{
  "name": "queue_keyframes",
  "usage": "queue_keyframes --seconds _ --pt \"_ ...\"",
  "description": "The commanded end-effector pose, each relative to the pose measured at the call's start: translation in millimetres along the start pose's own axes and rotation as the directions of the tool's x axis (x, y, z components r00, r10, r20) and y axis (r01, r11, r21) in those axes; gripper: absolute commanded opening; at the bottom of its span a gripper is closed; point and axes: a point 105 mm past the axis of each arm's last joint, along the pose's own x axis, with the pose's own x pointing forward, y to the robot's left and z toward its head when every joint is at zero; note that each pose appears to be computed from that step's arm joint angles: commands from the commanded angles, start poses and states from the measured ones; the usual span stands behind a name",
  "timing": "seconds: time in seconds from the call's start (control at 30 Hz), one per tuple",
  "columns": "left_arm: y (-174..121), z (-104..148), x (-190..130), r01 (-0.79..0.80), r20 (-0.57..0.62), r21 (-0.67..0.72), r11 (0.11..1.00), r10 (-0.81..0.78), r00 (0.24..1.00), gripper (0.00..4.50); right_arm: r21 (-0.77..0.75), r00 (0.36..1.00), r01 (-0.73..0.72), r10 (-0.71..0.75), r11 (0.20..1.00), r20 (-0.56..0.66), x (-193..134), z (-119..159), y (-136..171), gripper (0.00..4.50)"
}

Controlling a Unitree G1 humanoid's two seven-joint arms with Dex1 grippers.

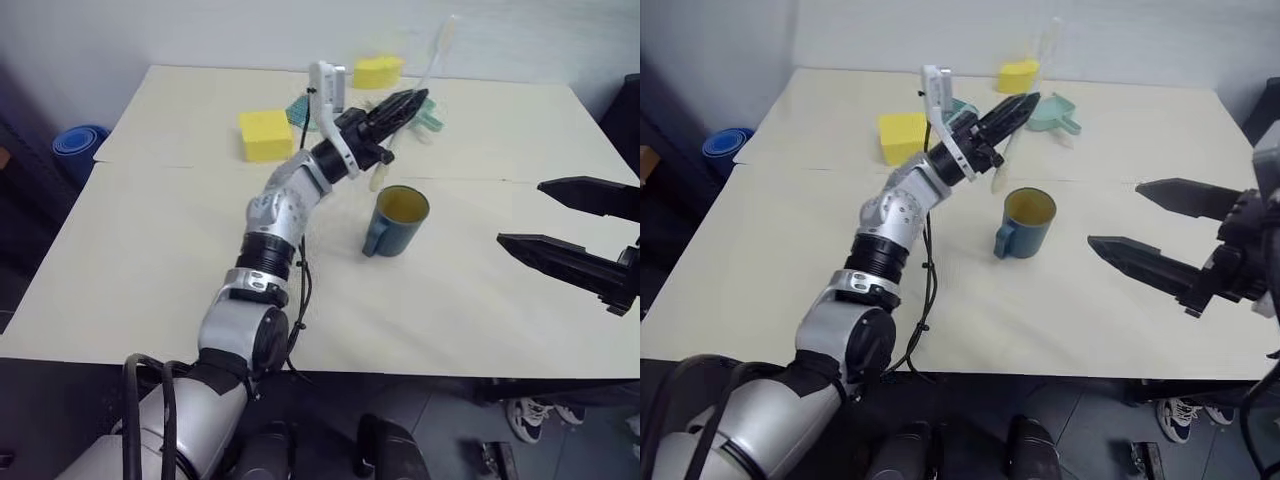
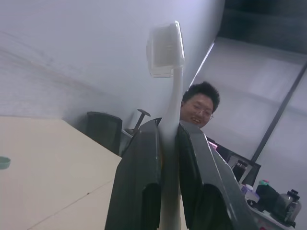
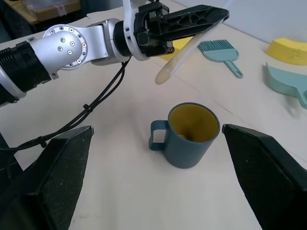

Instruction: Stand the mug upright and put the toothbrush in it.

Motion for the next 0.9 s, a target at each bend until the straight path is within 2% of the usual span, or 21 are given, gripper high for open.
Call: queue_keyframes --seconds 0.03,0.2,0.33,0.53,0.9 --pt "-10 -2 9 0.054 -0.011 0.073 0.996 -0.054 0.998 0.19 -0.025 1.0 0.01 -0.01 1.0 0.006 -8 7 7 4.5" --pt "-15 -10 15 0.082 0.004 0.082 0.993 -0.083 0.997 0.19 -0.012 1.0 0.002 -0.002 1.0 -0.011 -13 7 15 4.5" --pt "-16 -23 18 0.074 0.012 0.079 0.994 -0.075 0.997 0.19 0.011 0.998 0.058 -0.058 0.998 0.003 -19 10 9 4.5" --pt "-16 -43 15 0.068 -0.002 0.109 0.992 -0.068 0.998 0.19 0.048 0.992 0.12 -0.119 0.992 -0.036 -19 -5 4 4.5" --pt "-7 -50 10 0.008 0.004 0.154 0.988 -0.009 1.0 0.19 0.074 0.994 0.111 -0.11 0.991 -0.02 -19 -2 7 4.5"
